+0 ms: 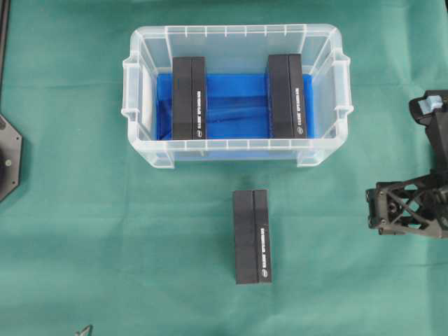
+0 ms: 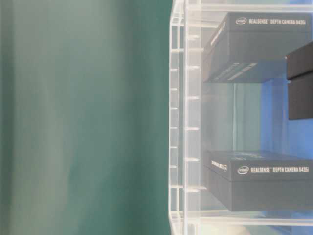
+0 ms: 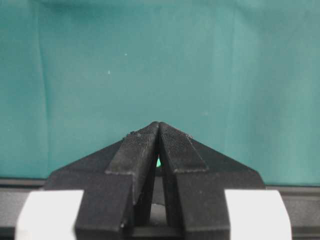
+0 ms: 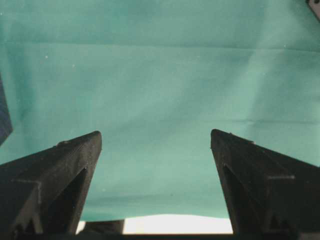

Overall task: Take the box out of the case with the right arm.
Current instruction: 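Withdraw the right gripper up and to the right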

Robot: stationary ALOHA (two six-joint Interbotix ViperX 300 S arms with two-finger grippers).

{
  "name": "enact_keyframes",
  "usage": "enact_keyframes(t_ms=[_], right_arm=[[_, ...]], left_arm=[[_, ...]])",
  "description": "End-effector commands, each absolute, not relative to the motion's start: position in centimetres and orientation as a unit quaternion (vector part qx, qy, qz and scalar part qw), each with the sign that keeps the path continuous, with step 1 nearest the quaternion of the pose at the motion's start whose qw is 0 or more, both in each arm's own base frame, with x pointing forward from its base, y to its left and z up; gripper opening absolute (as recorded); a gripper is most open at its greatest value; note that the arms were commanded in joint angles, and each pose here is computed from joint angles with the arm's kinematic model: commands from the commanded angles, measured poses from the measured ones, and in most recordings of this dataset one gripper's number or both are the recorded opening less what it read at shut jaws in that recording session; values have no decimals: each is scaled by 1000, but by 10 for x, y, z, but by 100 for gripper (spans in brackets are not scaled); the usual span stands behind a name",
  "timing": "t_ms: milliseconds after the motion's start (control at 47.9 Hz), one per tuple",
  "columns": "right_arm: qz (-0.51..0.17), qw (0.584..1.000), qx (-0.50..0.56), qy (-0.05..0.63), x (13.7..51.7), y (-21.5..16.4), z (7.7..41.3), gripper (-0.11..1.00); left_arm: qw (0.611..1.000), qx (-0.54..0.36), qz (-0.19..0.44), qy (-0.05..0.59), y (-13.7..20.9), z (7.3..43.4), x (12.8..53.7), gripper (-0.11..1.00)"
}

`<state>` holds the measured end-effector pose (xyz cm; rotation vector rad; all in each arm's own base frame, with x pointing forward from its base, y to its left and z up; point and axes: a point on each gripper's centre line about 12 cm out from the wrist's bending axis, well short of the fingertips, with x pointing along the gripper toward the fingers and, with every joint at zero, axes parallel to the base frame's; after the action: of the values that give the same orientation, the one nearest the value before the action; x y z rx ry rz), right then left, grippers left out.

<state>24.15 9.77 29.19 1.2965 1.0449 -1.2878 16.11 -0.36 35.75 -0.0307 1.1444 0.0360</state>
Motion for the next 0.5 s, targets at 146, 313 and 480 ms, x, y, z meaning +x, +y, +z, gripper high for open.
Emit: enact_keyframes(t_ms=[146,313,480], right_arm=[[-522,506,540,425,240,66,300,87],[-526,510,530,427,237,29,297,87],[-526,519,521,427,231,-13,297,87]], left_arm=[[847,-14,19,531,-3,365,163,0],[847,-14,18,531,-3,366,163,0],[847,-14,19,532,-3,365,163,0]])
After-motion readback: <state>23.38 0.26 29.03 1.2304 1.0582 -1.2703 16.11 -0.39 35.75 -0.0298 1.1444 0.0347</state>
